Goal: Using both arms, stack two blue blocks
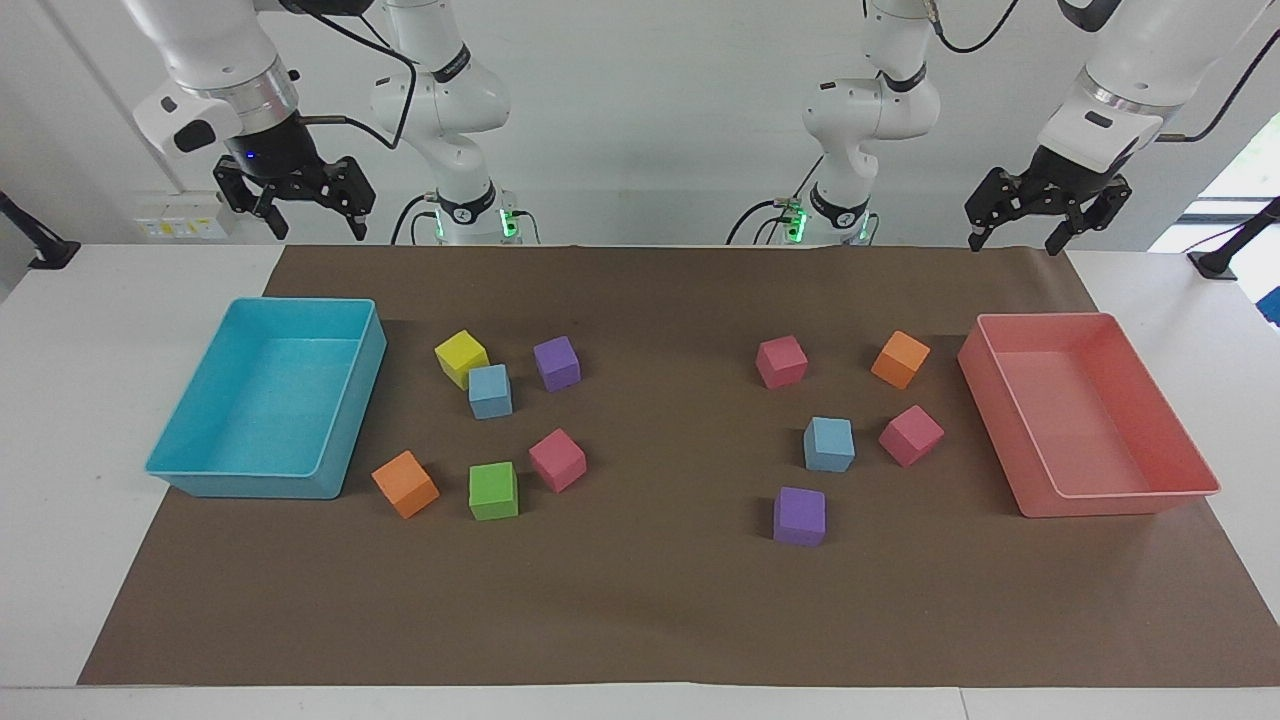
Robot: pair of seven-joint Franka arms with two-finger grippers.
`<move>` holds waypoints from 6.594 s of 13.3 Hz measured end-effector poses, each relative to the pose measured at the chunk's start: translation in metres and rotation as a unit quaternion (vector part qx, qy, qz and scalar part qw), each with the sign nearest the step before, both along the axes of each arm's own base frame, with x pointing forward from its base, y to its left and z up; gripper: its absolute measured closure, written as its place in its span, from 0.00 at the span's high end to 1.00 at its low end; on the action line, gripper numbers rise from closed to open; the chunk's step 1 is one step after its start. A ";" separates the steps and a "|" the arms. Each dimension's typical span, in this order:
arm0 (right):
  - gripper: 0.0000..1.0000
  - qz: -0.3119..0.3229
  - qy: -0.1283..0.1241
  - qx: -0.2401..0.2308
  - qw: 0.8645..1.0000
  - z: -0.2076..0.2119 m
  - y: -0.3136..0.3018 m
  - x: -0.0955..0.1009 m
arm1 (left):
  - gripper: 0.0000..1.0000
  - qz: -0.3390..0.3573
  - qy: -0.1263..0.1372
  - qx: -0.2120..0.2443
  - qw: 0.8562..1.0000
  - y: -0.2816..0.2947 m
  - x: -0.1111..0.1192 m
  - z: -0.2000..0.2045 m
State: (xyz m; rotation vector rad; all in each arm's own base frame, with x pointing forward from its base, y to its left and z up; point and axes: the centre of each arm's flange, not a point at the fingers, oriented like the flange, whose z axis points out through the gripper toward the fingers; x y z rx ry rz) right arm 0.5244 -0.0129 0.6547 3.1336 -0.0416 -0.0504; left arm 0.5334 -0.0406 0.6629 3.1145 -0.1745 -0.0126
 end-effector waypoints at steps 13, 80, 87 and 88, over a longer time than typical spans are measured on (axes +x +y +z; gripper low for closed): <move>1.00 0.046 -0.030 0.000 0.999 -0.033 0.049 0.015 | 1.00 0.000 0.000 0.000 1.000 0.000 0.000 0.000; 0.53 -0.004 -0.026 0.026 0.999 -0.252 0.317 0.060 | 1.00 -0.006 0.004 0.000 1.000 -0.007 -0.001 -0.002; 0.53 -0.025 -0.023 0.040 0.999 -0.303 0.408 0.054 | 1.00 -0.005 -0.001 0.000 1.000 -0.006 0.000 -0.001; 0.53 -0.025 -0.024 0.044 0.998 -0.305 0.411 0.053 | 1.00 -0.005 -0.002 0.000 1.000 -0.006 0.000 -0.001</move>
